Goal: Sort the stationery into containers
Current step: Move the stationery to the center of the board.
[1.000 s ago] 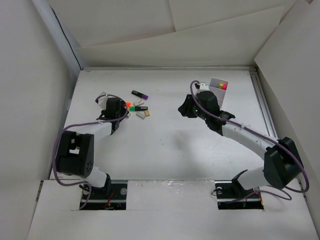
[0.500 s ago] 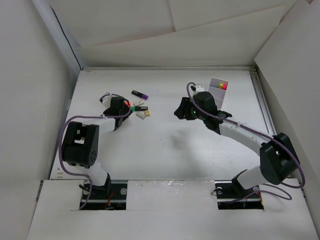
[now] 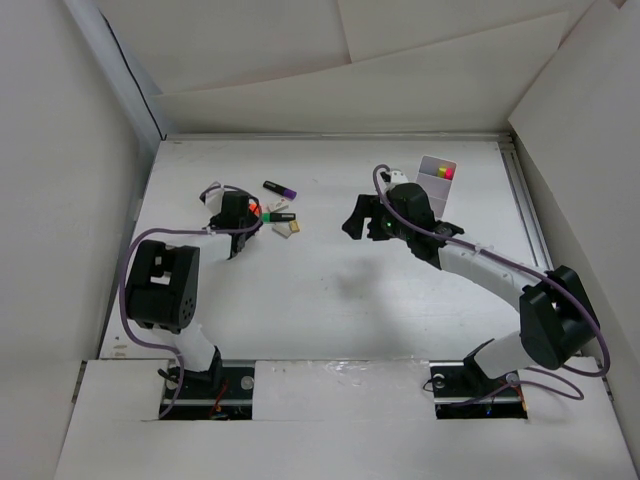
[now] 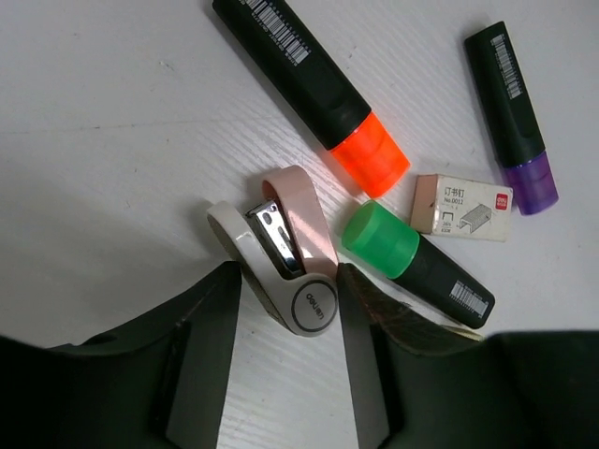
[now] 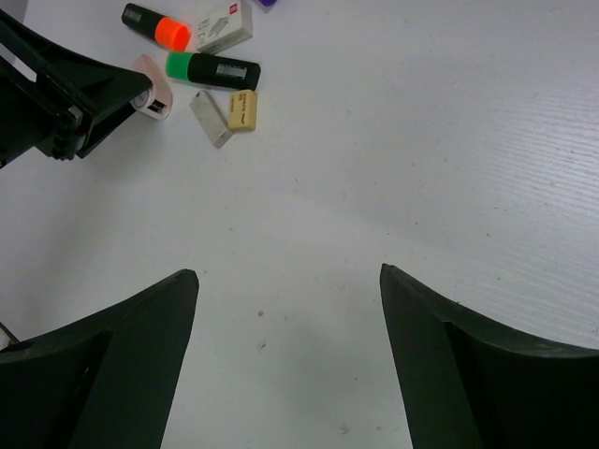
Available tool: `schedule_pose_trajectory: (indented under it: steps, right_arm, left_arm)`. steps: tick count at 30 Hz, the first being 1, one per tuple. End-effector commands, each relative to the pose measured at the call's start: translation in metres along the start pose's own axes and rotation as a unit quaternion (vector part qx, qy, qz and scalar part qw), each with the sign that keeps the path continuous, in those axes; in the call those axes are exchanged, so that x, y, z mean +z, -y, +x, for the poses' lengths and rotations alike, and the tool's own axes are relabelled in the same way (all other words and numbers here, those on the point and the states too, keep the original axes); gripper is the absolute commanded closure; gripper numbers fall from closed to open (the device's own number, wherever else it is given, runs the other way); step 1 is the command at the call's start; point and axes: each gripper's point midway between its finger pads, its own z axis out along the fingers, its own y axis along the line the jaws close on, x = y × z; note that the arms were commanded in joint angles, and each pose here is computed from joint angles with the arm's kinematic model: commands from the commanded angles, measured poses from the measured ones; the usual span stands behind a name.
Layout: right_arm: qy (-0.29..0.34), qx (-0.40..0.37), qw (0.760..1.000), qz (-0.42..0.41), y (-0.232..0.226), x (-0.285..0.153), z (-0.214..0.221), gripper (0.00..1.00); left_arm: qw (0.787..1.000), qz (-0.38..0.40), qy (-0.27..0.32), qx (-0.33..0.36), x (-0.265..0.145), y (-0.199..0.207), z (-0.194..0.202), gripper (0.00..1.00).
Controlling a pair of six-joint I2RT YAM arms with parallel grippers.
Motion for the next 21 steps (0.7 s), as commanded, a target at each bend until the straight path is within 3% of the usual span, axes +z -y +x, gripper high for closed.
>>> schedule_pose_trajectory:
  steps: [1, 5, 13, 18, 21]
  right_arm:
    - [0.028, -0.008, 0.999, -0.024, -0.013, -0.007, -0.018, 0.15]
    - [0.026, -0.008, 0.999, -0.028, -0.014, -0.007, -0.017, 0.15]
    - [-0.013, -0.026, 0.992, -0.125, -0.047, 0.0, 0.001, 0.12]
    - [-0.025, -0.013, 0.99, -0.14, -0.056, 0.007, 0.004, 0.12]
    - [-0.021, -0.014, 0.99, -0.139, -0.064, 0.007, 0.004, 0.12]
  left_arm:
    - [1.0, -0.006, 0.008, 0.011, 0.004, 0.002, -0.005, 0.64]
    - [1.0, 0.007, 0.005, 0.008, -0.001, 0.007, -0.006, 0.76]
    - [0.997, 0.073, -0.004, 0.007, -0.035, 0.014, 0.0, 0.84]
    - [0.997, 0.08, -0.007, 0.022, -0.05, 0.014, 0.008, 0.85]
    - [0.997, 0.069, -0.01, 0.029, -0.049, 0.008, 0.01, 0.78]
